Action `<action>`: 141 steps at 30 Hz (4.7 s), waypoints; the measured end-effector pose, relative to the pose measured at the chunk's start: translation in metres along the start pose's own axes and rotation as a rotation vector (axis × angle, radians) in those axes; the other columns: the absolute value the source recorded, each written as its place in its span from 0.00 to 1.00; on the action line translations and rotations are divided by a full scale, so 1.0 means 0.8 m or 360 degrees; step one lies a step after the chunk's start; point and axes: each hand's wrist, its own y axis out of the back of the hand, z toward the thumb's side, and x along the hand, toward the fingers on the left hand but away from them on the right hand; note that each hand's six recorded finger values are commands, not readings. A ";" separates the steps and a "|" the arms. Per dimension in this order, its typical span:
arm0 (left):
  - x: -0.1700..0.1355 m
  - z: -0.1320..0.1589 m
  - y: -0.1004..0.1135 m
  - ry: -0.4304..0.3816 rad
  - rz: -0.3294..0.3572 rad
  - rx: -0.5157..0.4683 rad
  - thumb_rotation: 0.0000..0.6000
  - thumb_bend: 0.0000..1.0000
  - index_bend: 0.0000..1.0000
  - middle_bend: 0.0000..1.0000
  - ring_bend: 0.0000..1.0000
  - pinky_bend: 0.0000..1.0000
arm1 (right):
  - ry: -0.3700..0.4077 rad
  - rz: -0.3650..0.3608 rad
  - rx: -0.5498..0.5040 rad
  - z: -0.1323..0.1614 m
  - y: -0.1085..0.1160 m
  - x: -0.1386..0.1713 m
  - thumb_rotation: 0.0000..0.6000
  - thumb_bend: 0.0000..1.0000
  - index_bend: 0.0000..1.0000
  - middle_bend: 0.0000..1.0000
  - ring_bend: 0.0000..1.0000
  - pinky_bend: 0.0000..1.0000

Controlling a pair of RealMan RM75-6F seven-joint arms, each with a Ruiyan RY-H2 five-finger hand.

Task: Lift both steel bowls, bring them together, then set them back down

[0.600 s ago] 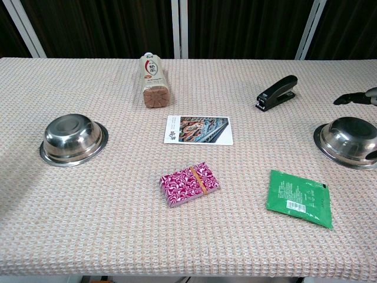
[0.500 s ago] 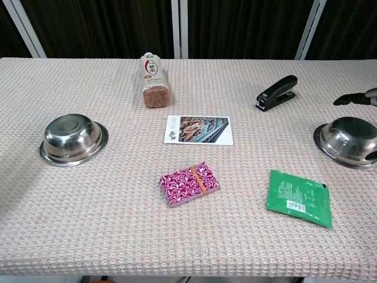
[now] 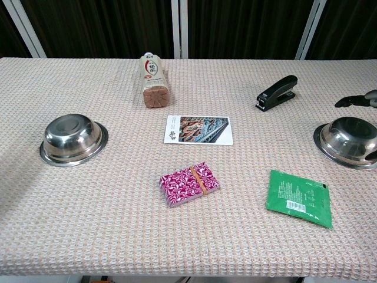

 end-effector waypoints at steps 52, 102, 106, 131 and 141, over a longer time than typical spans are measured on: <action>0.114 0.059 -0.102 -0.0281 -0.0513 -0.0145 1.00 0.00 0.04 0.06 0.01 0.13 | 0.0911 -0.0635 -0.2675 0.025 0.149 0.062 1.00 0.18 0.69 0.55 0.51 0.47; 0.175 0.092 -0.095 -0.0298 -0.0417 -0.1023 1.00 0.05 0.56 0.55 0.45 0.55 | 0.0821 -0.0442 -0.2606 0.048 0.099 0.033 1.00 0.18 0.70 0.55 0.51 0.48; 0.180 0.105 -0.066 -0.0330 -0.0276 -0.1591 1.00 0.05 0.58 0.57 0.47 0.56 | 0.0839 -0.0334 -0.2662 0.074 0.081 0.022 1.00 0.19 0.70 0.55 0.51 0.48; 0.212 0.260 -0.042 -0.0606 -0.0027 -0.2061 1.00 0.09 0.60 0.58 0.48 0.56 | 0.1295 0.0126 -0.2768 0.289 0.130 -0.024 1.00 0.20 0.71 0.55 0.52 0.49; 0.215 0.278 -0.051 -0.0635 -0.0054 -0.1997 1.00 0.10 0.61 0.59 0.49 0.57 | 0.1340 0.0233 -0.2709 0.329 0.135 -0.027 1.00 0.21 0.71 0.55 0.52 0.49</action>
